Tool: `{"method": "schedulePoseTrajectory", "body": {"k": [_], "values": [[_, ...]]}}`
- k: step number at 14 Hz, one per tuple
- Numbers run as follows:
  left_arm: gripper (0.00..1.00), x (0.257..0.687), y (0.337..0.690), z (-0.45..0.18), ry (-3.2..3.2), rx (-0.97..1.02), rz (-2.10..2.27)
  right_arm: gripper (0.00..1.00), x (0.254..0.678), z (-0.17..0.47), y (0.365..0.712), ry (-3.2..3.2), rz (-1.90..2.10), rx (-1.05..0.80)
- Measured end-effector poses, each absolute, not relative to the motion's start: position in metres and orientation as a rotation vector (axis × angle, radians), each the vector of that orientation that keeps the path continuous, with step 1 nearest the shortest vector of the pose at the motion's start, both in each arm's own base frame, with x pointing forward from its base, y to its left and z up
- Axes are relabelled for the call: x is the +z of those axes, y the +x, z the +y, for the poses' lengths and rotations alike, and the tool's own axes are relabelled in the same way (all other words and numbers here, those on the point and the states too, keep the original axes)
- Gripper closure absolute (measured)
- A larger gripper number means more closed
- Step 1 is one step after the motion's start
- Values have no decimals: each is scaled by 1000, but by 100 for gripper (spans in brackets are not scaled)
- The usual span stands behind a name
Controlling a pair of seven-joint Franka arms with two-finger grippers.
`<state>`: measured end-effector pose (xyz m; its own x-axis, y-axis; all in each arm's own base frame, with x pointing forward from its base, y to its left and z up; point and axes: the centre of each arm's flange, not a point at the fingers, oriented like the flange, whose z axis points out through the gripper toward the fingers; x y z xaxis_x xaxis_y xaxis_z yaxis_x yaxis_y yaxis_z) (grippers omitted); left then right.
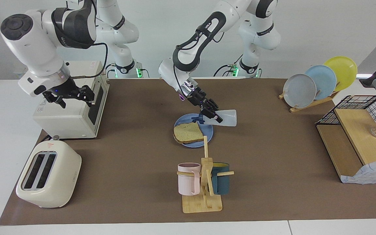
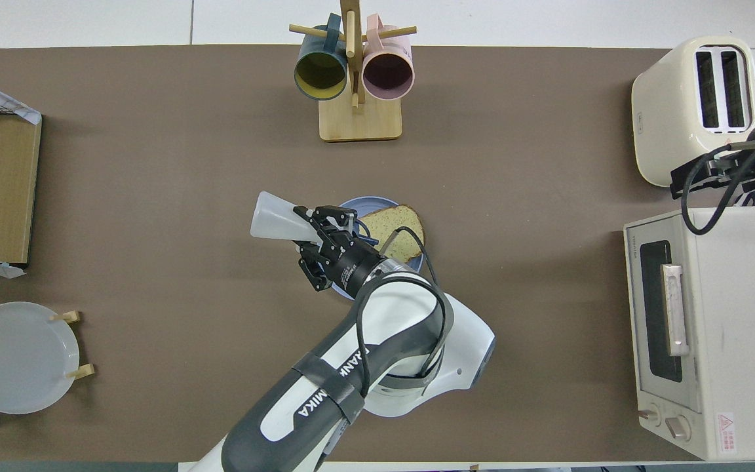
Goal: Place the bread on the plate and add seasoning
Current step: 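Tilt and shake the white bottle over the bread with the left gripper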
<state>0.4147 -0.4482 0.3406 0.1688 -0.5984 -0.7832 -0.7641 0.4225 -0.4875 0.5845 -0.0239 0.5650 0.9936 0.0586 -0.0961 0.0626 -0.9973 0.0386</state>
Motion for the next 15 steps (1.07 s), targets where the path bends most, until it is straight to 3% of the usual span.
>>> {"method": "schedulePoseTrajectory", "body": {"k": [4,9,15], "values": [[58,295,435,-450,-1239,202,1431,0,580,-21,579,3096,102,-105],[58,299,471,-425,-1251,216,1368,0,596,-21,571,3098,100,-79],[58,303,418,-469,-1177,189,1385,0,596,-23,571,3098,96,-79]]}}
